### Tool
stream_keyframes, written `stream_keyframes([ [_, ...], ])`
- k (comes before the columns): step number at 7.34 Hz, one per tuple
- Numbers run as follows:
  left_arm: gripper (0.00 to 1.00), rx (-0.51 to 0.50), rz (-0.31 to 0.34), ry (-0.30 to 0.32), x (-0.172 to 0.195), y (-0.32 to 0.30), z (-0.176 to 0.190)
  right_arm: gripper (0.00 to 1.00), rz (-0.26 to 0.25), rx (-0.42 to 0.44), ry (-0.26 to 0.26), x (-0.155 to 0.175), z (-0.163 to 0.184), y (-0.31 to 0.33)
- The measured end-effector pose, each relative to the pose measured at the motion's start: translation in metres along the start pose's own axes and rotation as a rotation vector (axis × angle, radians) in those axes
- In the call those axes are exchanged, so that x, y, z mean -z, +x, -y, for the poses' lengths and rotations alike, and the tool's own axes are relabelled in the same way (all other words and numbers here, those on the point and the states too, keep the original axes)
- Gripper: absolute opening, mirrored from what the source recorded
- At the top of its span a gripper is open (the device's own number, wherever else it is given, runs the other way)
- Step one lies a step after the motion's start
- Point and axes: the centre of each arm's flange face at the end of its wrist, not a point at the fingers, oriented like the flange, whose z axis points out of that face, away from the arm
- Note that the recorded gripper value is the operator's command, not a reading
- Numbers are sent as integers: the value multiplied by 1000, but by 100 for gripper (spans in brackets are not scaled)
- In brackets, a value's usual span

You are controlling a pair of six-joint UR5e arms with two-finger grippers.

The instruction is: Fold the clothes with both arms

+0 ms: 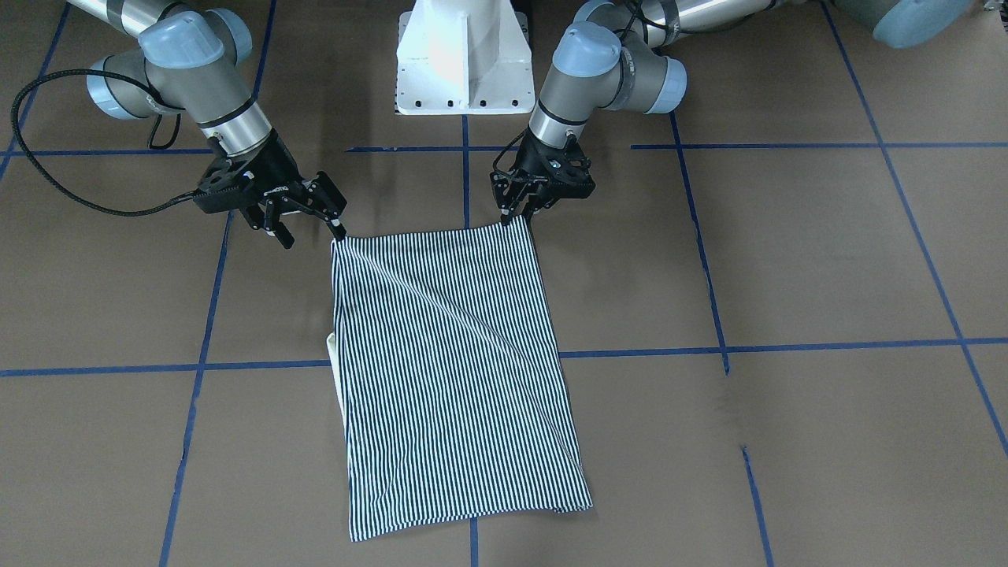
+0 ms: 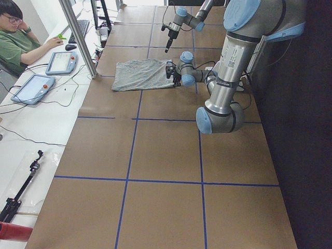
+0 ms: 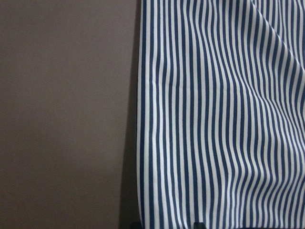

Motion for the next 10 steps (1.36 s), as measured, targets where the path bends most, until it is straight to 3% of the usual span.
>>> stream_keyframes([
  [7, 40, 0, 9, 21, -1, -4, 13, 100, -5, 0, 2, -2, 0, 1],
  [8, 33, 0, 12, 22, -2, -4, 14, 100, -6, 0, 2, -2, 0, 2],
  [9, 14, 0, 13, 22, -3, -5, 14, 100, -7, 0, 2, -2, 0, 2],
  [10, 0, 0, 13, 22, -3, -5, 14, 100, -8, 0, 2, -2, 0, 2],
])
